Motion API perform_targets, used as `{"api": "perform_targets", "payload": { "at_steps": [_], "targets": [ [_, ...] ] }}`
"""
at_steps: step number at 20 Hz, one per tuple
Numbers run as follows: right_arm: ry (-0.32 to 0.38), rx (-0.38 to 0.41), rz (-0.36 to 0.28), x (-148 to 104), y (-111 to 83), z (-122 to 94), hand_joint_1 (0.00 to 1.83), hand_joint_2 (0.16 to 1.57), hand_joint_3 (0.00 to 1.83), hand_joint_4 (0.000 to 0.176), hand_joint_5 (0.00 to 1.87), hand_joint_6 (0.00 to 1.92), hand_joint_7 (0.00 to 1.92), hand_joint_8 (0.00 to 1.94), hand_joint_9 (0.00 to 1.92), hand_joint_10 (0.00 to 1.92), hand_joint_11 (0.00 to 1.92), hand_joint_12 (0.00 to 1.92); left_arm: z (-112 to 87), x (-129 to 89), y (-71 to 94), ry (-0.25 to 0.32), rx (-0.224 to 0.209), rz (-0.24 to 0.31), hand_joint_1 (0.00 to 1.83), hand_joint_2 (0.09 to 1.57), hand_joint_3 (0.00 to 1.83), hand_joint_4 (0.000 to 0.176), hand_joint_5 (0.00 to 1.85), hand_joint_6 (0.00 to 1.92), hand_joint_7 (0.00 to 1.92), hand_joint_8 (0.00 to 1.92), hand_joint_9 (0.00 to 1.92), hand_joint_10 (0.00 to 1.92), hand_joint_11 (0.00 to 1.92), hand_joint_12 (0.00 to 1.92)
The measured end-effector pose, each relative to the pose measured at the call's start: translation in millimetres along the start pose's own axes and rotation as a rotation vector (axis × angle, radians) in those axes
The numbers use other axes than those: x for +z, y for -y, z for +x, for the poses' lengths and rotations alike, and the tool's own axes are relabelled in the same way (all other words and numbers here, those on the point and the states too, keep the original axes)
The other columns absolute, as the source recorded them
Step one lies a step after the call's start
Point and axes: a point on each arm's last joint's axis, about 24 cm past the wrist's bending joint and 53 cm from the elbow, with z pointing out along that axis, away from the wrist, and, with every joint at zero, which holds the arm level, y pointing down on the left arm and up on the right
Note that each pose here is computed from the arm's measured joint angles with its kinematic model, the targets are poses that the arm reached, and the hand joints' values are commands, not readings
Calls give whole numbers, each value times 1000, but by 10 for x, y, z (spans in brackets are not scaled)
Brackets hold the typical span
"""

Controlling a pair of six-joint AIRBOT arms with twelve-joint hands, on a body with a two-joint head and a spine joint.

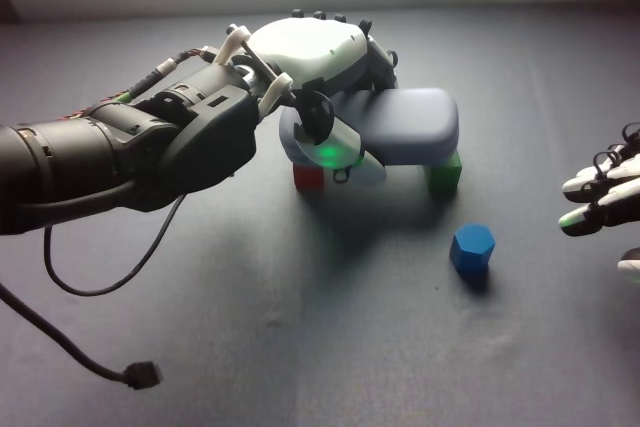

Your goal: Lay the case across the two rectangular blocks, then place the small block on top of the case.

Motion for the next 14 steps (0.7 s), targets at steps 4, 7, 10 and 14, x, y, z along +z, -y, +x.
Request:
{"api": "perform_targets", "payload": {
  "at_steps": [4,7,10,14],
  "targets": [
    [-2,-3,-7,14,-17,2,853,1314,0,0,707,0,483,0,457,5,89,993,36,42,-48,-6,-8,-18,1102,958,0,0,790,3,912,142,702,604,340,1278],
    [-3,-4,-7,15,-16,5,874,1318,0,0,693,0,475,0,457,2,83,994,46,55,-64,-8,-17,-25,1003,930,0,0,613,0,716,2,621,125,158,920],
    [-2,-3,-7,15,-16,4,881,1318,0,0,690,0,470,0,459,3,99,986,55,49,-65,-10,-20,-26,899,911,0,55,371,0,520,0,498,1,87,990],
    [-2,2,-7,15,-16,4,896,1316,0,0,701,3,489,5,471,5,93,968,21,-189,68,16,-34,25,934,883,0,110,184,0,359,0,344,0,0,879]
  ]
}}
